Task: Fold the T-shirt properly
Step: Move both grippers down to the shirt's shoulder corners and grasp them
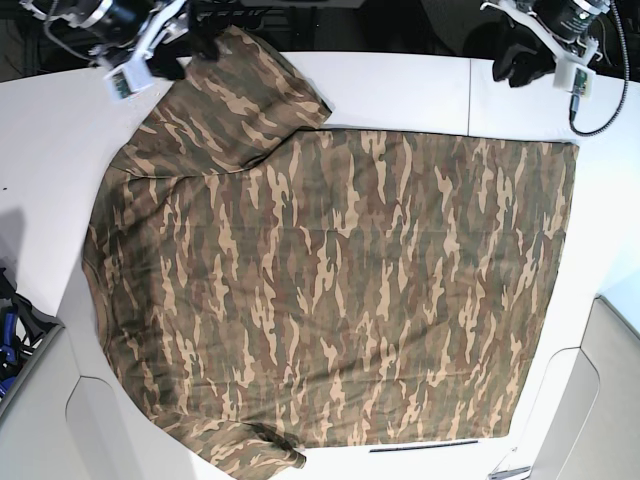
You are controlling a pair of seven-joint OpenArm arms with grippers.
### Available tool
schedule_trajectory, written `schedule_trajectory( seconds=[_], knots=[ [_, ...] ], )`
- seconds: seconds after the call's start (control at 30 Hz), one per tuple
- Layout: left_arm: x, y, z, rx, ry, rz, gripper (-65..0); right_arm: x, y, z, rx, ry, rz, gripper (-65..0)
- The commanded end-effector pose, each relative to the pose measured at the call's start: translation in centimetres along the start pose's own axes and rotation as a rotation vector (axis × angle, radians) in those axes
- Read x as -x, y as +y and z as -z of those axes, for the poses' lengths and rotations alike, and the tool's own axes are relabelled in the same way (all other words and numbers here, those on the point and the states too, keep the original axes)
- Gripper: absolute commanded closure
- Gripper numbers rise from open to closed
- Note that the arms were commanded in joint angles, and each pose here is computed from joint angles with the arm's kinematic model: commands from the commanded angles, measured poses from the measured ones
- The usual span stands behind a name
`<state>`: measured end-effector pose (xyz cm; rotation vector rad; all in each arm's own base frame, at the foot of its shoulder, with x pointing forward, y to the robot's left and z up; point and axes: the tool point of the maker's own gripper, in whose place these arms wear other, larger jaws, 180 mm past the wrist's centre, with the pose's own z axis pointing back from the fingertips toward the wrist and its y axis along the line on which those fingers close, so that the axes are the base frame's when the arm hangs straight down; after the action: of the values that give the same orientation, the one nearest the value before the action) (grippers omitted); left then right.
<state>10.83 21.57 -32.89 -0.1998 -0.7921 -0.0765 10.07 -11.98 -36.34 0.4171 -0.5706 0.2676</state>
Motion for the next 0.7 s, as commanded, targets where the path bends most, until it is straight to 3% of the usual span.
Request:
schedule_trajectory(
  seconds=[0.0,0.1,0.3,0.57,0.67],
  knots=[
    [-0.8,0.0,-0.3,0.005,-0.024,0.013,-32.8,-1.2,-0.5,-0.7,0.008,-0.046,0.002,-38.2],
    [-1.5,0.9,-0.1,-0.024,-0.030,0.020,-41.2,-2.1,-2.6,-1.7,0.058,-0.086,0.032,-38.9],
    [-4.0,2.6,0.6,-0.071,-0.075,0.057,-41.2,-1.1,-5.0,-2.2,0.110,-0.085,0.090,-38.8],
    [-6.8,4.9,1.2,-0.148,-0.133,0.065,-41.2,0.0,-7.6,0.2,0.115,-0.068,0.180,-38.8],
    [-6.9,5.9,1.7,-0.161,-0.133,0.061,-41.2,0.3,-7.4,1.5,0.074,-0.059,0.200,-38.8]
  ],
)
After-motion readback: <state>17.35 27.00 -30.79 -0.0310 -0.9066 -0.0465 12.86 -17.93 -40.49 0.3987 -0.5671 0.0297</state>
